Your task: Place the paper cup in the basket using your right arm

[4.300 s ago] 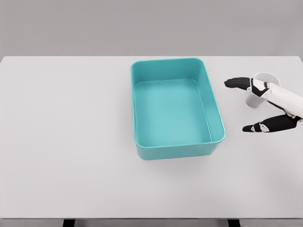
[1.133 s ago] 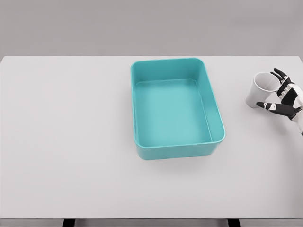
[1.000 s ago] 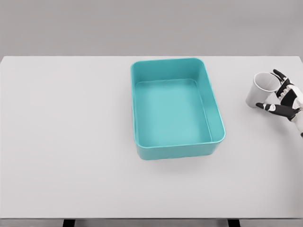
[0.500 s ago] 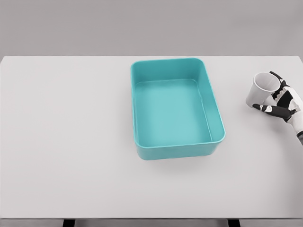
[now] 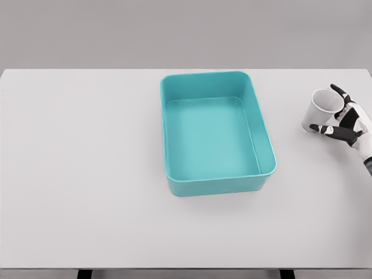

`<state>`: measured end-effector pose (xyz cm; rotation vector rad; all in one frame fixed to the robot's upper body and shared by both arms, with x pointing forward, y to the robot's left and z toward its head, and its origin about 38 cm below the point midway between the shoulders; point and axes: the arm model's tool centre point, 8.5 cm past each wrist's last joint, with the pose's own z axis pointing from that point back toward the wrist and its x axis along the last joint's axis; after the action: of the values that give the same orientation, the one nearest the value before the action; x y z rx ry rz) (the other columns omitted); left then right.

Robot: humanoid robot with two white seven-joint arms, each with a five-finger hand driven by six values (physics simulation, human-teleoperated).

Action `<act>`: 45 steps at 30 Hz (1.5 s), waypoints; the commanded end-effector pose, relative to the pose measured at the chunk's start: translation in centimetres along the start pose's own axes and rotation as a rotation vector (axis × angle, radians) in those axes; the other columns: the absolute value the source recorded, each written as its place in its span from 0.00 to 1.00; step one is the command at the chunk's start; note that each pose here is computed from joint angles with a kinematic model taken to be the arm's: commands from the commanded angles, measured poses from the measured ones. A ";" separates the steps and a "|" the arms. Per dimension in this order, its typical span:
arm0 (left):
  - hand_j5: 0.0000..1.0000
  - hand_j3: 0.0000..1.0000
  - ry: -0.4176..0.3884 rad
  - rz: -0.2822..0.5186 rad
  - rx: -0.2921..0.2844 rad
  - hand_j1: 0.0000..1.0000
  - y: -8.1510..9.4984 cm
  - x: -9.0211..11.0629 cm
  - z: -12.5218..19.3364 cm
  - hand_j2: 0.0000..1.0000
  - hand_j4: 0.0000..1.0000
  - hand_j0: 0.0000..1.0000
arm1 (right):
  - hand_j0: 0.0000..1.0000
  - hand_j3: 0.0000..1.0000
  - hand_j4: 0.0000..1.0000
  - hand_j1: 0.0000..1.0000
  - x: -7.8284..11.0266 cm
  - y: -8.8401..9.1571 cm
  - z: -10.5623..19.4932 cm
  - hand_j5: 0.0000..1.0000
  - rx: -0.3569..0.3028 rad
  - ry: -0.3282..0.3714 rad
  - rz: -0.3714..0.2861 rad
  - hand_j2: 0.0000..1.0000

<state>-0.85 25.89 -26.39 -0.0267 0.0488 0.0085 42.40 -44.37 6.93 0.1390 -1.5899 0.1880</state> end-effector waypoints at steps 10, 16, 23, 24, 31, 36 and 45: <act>1.00 1.00 0.000 0.000 0.001 1.00 0.0 0.0 0.0 1.00 1.00 1.00 | 1.00 1.00 1.00 1.00 -0.3 0.3 -0.5 1.00 0.004 0.008 -0.007 1.00; 1.00 1.00 0.000 0.000 0.001 1.00 0.0 0.0 0.0 1.00 1.00 1.00 | 0.73 0.73 0.73 0.73 -0.5 0.7 -0.6 0.73 0.018 0.020 0.005 0.73; 1.00 1.00 0.000 0.000 -0.001 1.00 0.0 0.0 0.0 1.00 1.00 1.00 | 0.61 0.61 0.61 0.61 -0.1 0.7 -0.7 0.61 0.024 0.012 0.016 0.61; 1.00 1.00 0.000 0.000 0.001 1.00 0.0 0.0 0.0 1.00 1.00 1.00 | 0.59 0.59 0.59 0.59 -0.1 0.7 -0.7 0.59 0.024 0.010 0.019 0.59; 1.00 1.00 0.000 0.000 -0.001 1.00 0.0 0.0 0.0 1.00 1.00 1.00 | 0.53 0.53 0.53 0.53 1.3 0.8 -0.8 0.53 0.043 -0.025 0.057 0.53; 1.00 1.00 0.000 0.000 -0.001 1.00 0.0 0.0 0.0 1.00 1.00 1.00 | 0.52 0.52 0.52 0.52 2.7 1.2 -1.1 0.52 0.059 -0.081 0.090 0.52; 1.00 1.00 0.000 -0.001 0.001 1.00 0.0 0.0 0.0 1.00 1.00 1.00 | 0.52 0.52 0.52 0.52 5.8 3.0 -1.2 0.52 0.121 -0.170 0.152 0.52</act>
<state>-0.85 25.89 -26.39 -0.0267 0.0488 0.0087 42.58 -41.45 11.47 0.1256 -1.7258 0.3852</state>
